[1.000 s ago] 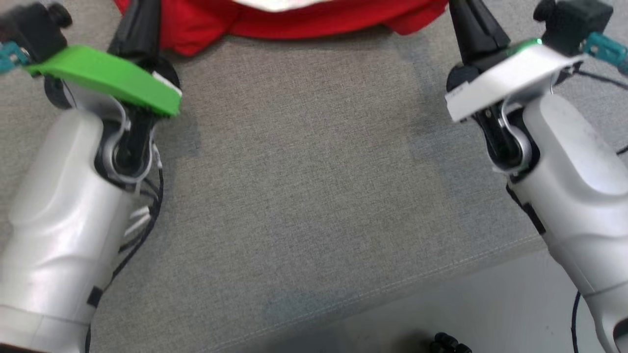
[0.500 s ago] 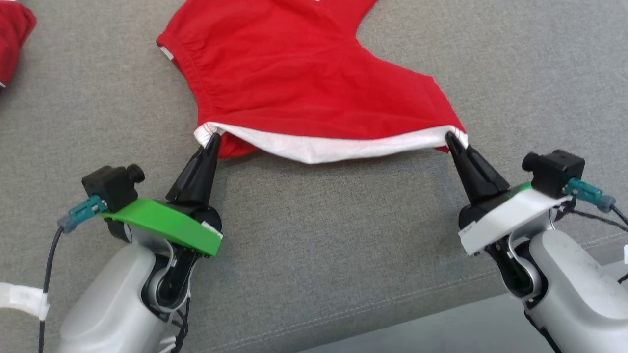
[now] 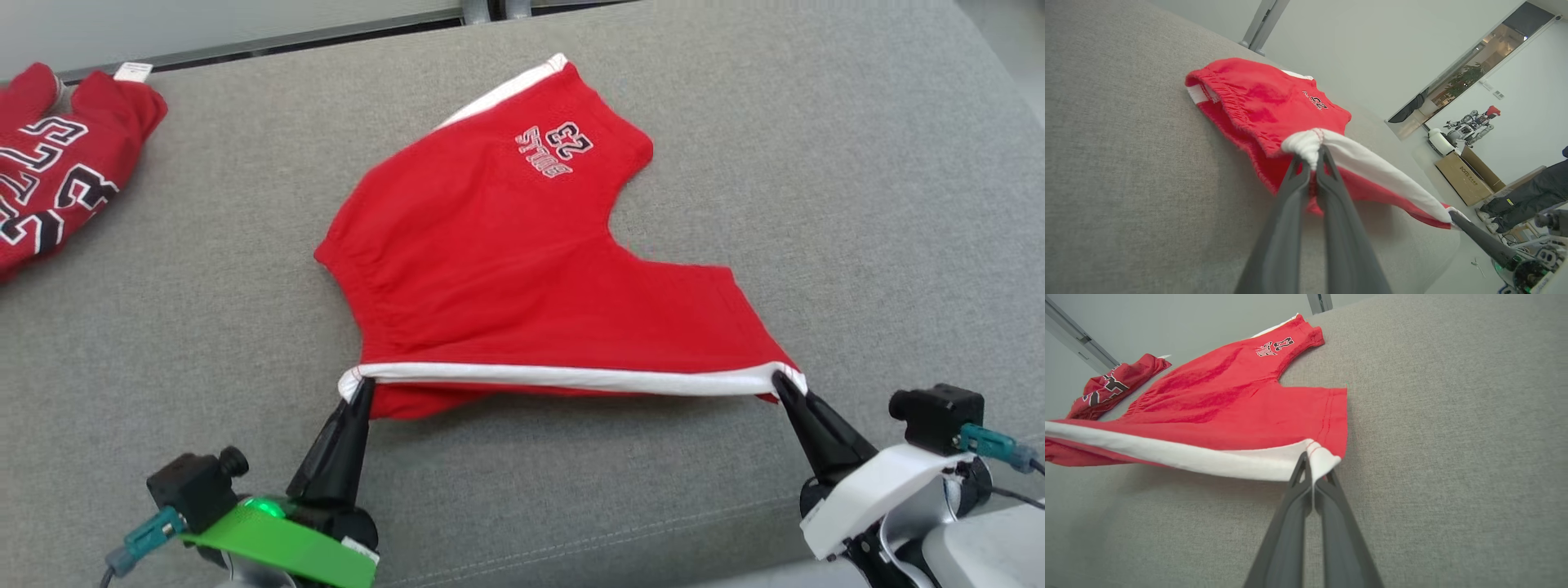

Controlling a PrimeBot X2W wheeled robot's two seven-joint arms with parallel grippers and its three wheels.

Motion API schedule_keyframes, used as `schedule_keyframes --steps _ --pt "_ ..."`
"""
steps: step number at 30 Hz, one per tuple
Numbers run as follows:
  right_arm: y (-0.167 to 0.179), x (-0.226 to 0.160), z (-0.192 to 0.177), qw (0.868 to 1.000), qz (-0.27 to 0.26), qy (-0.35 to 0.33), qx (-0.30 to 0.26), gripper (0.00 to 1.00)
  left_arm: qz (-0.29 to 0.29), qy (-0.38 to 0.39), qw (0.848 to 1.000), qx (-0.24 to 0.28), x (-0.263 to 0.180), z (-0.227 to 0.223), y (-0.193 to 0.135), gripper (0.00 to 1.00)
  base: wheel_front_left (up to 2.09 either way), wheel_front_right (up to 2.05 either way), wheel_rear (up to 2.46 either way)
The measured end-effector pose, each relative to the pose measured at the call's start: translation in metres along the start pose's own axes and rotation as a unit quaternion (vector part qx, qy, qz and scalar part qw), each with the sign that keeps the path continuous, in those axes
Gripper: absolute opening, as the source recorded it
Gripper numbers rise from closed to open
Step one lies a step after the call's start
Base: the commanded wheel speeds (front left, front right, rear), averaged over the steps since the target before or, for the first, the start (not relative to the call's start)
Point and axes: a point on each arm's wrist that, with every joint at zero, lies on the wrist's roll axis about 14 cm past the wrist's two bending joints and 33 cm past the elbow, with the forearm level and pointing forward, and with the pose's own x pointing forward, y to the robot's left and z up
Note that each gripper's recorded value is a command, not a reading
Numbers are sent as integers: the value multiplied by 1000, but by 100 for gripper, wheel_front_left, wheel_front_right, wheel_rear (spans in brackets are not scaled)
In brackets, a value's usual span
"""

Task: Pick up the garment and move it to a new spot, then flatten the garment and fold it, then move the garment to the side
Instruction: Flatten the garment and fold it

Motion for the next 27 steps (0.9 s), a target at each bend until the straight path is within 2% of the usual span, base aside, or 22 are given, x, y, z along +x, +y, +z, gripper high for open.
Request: schedule_keyframes --steps 9,16,27 --pt "29 -32 2 999 18 24 13 0 33 -58 998 0 -39 17 -4 0 0 0 0" --pt "42 -50 10 999 17 30 23 0 43 -54 998 -7 -57 7 -9 0 0 0 0" --pt "42 -25 32 999 29 15 -5 0 41 -65 997 -25 -42 8 -11 0 0 0 0"
